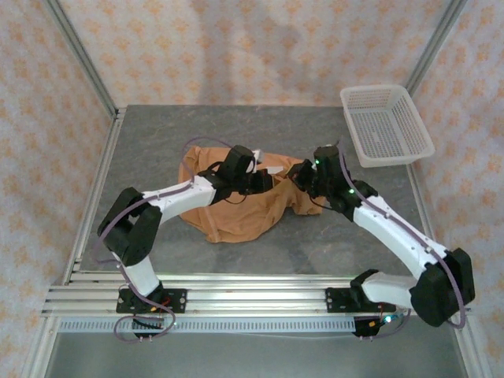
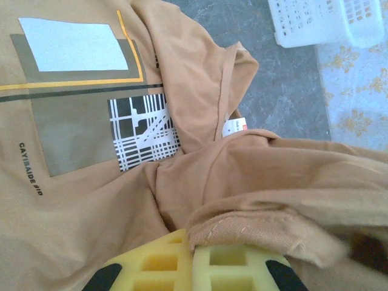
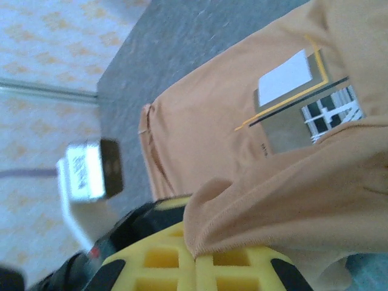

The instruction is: Fold the inside-out t-shirt

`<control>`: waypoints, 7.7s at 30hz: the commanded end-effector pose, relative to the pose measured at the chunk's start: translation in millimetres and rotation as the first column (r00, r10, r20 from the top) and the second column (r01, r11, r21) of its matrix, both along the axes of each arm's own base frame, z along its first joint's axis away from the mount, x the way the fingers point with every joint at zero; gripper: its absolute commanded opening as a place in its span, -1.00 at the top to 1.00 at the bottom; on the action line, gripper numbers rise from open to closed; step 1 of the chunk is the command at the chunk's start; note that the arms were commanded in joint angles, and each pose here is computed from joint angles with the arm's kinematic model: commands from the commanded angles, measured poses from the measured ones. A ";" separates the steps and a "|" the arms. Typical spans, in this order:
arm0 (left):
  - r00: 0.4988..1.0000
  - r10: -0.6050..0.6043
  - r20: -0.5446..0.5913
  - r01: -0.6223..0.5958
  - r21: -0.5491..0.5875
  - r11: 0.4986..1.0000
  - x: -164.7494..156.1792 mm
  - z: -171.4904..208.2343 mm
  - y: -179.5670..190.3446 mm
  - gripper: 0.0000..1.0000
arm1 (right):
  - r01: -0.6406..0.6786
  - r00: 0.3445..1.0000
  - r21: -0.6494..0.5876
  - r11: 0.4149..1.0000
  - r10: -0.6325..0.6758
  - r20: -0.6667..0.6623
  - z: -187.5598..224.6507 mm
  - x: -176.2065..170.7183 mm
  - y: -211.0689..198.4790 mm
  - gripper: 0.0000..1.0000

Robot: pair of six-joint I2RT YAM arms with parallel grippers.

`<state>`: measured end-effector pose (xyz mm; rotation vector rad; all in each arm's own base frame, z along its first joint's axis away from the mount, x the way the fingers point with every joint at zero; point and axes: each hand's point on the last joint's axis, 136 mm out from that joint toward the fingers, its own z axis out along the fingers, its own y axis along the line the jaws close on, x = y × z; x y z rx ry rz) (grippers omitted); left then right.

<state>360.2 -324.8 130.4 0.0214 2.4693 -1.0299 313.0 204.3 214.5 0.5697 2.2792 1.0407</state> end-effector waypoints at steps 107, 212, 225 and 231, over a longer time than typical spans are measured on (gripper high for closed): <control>0.889 0.437 0.138 -0.458 0.228 0.859 64.0 155.7 248.5 1.00 | 0.278 0.948 -0.456 0.845 -0.164 0.273 151.8 133.7 -116.5 0.82; 0.716 -0.695 0.068 0.419 0.754 0.505 -30.9 -92.1 -26.2 -0.24 | -0.161 0.927 -0.410 0.898 -0.006 -0.376 -128.8 18.8 -87.7 1.00; 0.793 -0.607 0.047 0.358 0.771 0.527 -0.3 -82.2 2.7 0.08 | -0.176 0.933 -0.431 0.885 0.010 -0.361 -113.4 0.0 -99.5 1.00; 0.787 -0.616 0.011 0.392 0.763 0.513 -6.9 -92.4 4.5 -0.02 | -0.176 0.934 -0.432 0.884 0.012 -0.356 -110.5 0.3 -100.3 1.00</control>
